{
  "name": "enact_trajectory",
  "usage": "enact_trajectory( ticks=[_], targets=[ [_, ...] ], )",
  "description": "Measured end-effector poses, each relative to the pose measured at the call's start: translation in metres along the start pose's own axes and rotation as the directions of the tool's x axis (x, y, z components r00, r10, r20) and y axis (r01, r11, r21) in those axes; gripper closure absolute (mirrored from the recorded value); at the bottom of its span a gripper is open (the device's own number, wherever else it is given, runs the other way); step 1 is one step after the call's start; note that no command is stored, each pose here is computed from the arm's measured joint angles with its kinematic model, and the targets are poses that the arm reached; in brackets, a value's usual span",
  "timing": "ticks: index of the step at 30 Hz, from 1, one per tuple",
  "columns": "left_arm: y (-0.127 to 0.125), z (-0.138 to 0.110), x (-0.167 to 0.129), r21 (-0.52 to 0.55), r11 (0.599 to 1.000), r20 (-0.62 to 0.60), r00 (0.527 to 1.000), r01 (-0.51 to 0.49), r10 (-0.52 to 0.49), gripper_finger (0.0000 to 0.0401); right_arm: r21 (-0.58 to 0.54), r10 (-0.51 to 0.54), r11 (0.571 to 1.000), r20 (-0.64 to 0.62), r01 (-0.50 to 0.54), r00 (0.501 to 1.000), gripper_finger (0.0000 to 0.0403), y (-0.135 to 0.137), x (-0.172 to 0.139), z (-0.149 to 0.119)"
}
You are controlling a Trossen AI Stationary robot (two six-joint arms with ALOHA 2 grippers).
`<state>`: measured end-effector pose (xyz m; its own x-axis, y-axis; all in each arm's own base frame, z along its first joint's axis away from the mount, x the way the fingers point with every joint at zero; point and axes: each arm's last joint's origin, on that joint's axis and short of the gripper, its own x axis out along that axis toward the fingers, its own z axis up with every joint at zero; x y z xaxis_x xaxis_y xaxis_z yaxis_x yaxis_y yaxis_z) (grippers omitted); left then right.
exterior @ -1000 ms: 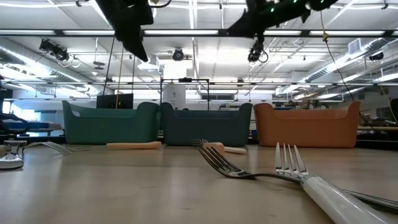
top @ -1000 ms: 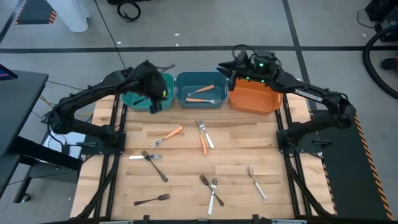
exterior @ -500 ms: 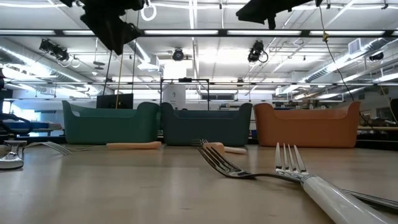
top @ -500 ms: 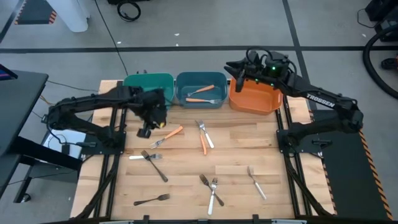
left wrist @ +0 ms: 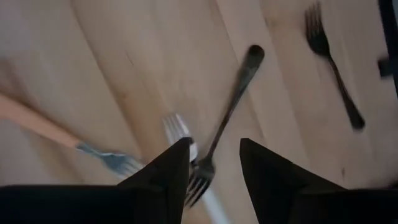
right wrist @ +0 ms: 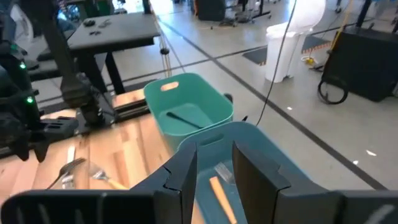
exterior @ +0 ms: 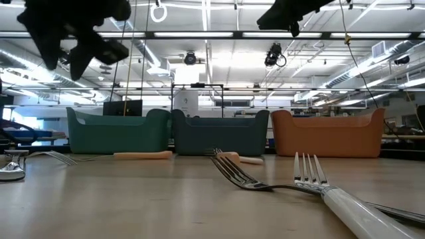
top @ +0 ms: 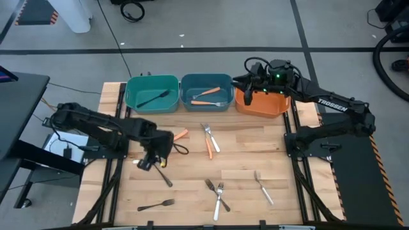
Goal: Sort silverware by color (type)
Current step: Put the top left black fork in the green bin
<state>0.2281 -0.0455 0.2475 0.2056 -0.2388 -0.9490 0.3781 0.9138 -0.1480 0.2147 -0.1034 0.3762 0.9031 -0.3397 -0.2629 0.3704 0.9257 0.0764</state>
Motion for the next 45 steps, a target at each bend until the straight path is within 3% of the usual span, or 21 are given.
enact_trajectory(
  ticks=[2,4,10,13,19,28,37,41,45],
  targets=[
    [-0.007,0.0,0.01,-0.066,0.998,0.01,1.0,0.003,-0.002,0.0253,-0.004,0.015,1.0,-0.01,-0.015,1.0,0.0292,0.004,0.0,-0.001],
    [-0.015,0.004,0.016,-0.068,0.998,0.061,0.998,0.009,-0.005,0.0254,-0.006,0.026,1.0,-0.023,-0.026,0.999,0.0292,0.007,0.0,-0.002],
    [-0.037,-0.009,0.04,0.102,0.994,-0.013,0.999,-0.044,0.046,0.0255,-0.015,0.064,0.998,-0.029,-0.064,0.998,0.0292,0.016,0.001,-0.003],
    [-0.042,-0.017,0.053,0.125,0.992,-0.026,0.999,-0.037,0.04,0.0255,-0.009,0.079,0.997,-0.031,-0.079,0.996,0.0292,0.02,0.001,-0.004],
    [-0.041,-0.015,0.069,0.112,0.987,-0.067,0.991,-0.111,0.119,0.0255,0.016,0.105,0.994,-0.034,-0.104,0.994,0.0292,0.026,0.001,-0.004],
    [-0.03,-0.016,0.109,0.082,0.991,-0.252,0.959,-0.109,0.127,0.0255,0.012,0.121,0.993,-0.036,-0.121,0.992,0.0292,0.03,0.001,-0.005],
    [-0.032,-0.016,0.123,0.091,0.99,-0.292,0.947,-0.112,0.134,0.0256,0.012,0.12,0.993,-0.036,-0.119,0.992,0.0292,0.03,0.001,-0.005],
    [-0.031,-0.014,0.126,0.074,0.992,-0.281,0.953,-0.099,0.116,0.0281,0.012,0.119,0.993,-0.036,-0.119,0.992,0.0292,0.03,0.001,-0.005],
    [-0.032,-0.013,0.127,0.102,0.992,-0.266,0.959,-0.078,0.103,0.0349,0.011,0.119,0.993,-0.036,-0.119,0.992,0.0292,0.03,0.001,-0.005]
  ],
)
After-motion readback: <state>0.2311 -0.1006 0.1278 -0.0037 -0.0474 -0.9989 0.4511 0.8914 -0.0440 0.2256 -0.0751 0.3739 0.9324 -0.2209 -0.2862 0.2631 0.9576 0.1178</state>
